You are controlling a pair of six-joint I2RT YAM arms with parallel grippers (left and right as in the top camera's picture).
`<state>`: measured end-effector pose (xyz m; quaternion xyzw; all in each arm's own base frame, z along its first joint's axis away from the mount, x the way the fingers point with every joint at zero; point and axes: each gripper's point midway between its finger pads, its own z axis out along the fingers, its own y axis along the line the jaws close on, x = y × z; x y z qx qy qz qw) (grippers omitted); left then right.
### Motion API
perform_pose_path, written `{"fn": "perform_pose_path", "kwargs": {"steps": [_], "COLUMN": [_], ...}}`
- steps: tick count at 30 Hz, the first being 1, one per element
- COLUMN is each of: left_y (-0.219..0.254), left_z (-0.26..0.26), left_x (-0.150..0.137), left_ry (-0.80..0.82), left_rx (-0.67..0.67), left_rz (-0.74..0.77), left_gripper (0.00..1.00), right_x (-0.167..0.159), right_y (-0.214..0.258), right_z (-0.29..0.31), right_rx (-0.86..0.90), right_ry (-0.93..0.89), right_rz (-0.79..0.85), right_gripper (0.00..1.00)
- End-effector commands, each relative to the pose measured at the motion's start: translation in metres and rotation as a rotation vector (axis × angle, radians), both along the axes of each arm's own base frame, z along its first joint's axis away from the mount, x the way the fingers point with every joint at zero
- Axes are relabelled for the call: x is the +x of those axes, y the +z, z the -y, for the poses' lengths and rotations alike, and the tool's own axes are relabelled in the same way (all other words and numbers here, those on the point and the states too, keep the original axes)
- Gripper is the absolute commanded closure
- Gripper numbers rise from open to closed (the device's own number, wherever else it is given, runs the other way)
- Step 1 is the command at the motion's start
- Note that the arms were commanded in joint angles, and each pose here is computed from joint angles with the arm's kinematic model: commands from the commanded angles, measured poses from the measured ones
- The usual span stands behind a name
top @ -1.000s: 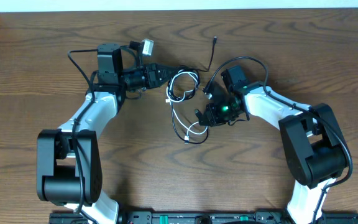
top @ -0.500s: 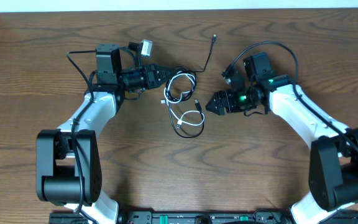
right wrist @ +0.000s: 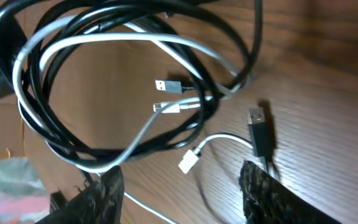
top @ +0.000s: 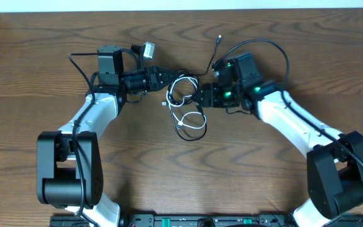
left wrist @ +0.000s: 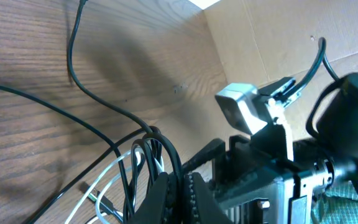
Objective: Untangle cables
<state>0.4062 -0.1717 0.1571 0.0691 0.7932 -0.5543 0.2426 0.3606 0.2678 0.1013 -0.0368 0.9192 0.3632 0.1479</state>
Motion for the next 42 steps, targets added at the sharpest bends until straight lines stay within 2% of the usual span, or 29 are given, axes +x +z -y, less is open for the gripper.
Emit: {"fn": "perform_pose_path", "kwargs": {"steps": [1, 7, 13, 23, 28, 35, 38, 42], "left_y": [-0.004, -0.004, -0.001, -0.001, -0.001, -0.001, -0.001, -0.002], "left_z": [-0.001, 0.001, 0.006, 0.005, 0.005, 0.006, 0.007, 0.009], "left_x": [-0.001, -0.003, -0.007, -0.007, -0.007, -0.007, -0.008, -0.008], "left_ry": [-0.011, -0.017, -0.045, -0.044, -0.044, -0.046, -0.049, -0.050], "left_rx": [-0.013, -0.015, -0.031, -0.031, -0.031, -0.031, -0.031, -0.028], "left_rz": [-0.021, -0.022, -0.021, -0.021, -0.022, -0.022, -0.022, -0.021], "left_gripper": [0.92, 0.93, 0.92, 0.92, 0.92, 0.93, 0.93, 0.92], "right_x": [0.014, 0.019, 0.021, 0.029, 0.031, 0.023, 0.020, 0.019], "right_y": [-0.017, -0.014, -0.031, -0.039, -0.037, -0.037, -0.038, -0.038], "right_z": [0.017, 0.005, -0.001, -0.033, -0.035, -0.044, -0.048, -0.049], "right_rx": [-0.090, -0.082, -0.070, 0.027, 0.035, 0.029, 0.021, 0.003], "right_ry": [-0.242, -0.256, -0.337, -0.266, -0.264, -0.242, -0.237, -0.205], "right_rz": [-0.072, -0.029, -0.099, -0.066, -0.056, -0.053, -0.048, -0.018], "right_gripper": [0.42, 0.42, 0.43, 0.37, 0.51, 0.48, 0.50, 0.76]}}
